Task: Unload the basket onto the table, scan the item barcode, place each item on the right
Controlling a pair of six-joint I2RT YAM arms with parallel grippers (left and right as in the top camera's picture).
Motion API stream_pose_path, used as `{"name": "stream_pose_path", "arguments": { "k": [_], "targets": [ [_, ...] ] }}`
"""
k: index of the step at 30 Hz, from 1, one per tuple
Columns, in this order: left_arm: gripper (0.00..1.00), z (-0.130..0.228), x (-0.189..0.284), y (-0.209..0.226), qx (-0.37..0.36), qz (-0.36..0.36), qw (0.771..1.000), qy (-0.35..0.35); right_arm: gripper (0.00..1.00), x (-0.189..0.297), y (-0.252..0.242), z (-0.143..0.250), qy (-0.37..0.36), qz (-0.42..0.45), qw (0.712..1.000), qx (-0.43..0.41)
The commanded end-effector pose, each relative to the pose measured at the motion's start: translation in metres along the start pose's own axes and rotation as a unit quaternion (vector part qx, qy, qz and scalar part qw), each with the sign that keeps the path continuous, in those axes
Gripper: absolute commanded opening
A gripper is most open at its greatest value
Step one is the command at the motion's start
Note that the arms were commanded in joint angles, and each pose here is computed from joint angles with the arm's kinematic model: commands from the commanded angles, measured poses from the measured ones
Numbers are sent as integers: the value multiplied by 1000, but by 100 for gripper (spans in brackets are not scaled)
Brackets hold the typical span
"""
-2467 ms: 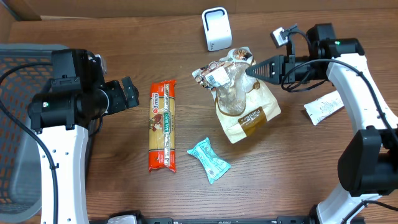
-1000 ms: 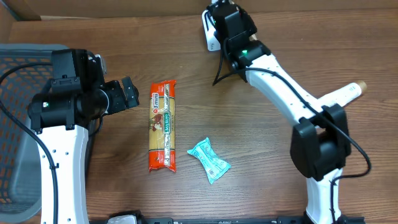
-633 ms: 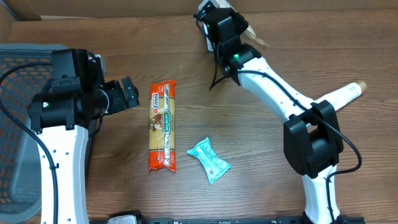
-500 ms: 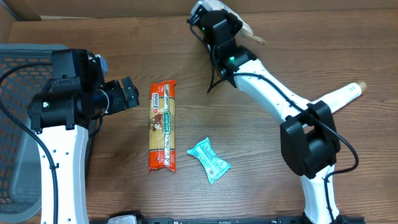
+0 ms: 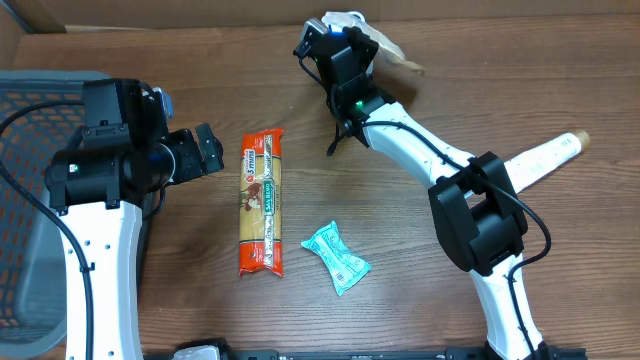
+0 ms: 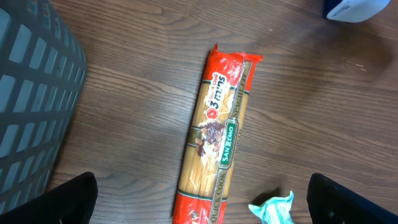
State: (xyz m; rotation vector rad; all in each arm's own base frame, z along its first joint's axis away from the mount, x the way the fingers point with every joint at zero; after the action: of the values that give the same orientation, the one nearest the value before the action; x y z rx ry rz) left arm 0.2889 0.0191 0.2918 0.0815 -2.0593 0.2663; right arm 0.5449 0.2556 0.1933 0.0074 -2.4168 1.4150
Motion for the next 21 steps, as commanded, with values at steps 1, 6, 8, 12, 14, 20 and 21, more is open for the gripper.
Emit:
{"name": "stream_pose_path", "arguments": {
  "k": [1, 6, 8, 12, 14, 20, 21],
  "targets": [
    [100, -5, 2, 0, -9, -3, 1000, -7, 4, 0, -9, -1, 5, 21, 1000, 6],
    [100, -5, 2, 0, -9, -3, 1000, -7, 4, 0, -14, -4, -3, 32, 999, 5],
    [100, -5, 2, 0, -9, -3, 1000, -7, 4, 0, -15, -5, -6, 35, 999, 2],
    [100, -5, 2, 0, -9, -3, 1000, -7, 4, 0, -15, -7, -12, 34, 999, -1],
    [100, -5, 2, 0, -9, -3, 1000, -7, 4, 0, -16, -8, -14, 36, 999, -3],
    [100, -5, 2, 0, -9, -3, 1000, -7, 4, 1, -17, -9, -15, 40, 999, -15],
    [99, -5, 2, 0, -9, -3, 1000, -7, 4, 2, -18, -10, -12, 43, 999, -25]
  ]
}}
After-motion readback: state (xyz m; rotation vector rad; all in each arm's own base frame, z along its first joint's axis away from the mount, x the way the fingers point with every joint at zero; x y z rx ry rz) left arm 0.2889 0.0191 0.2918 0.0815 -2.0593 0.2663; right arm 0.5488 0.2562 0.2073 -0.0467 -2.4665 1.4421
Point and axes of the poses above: each gripper's point midway between its finger pads, its own x axis back along the fingers, its own y axis along the line the jaws close on, z = x × y, the point moved 5 cm from there along x, back along the fingers, and after that the axes turned 6 degrees about -x, right-handed, at the moved point
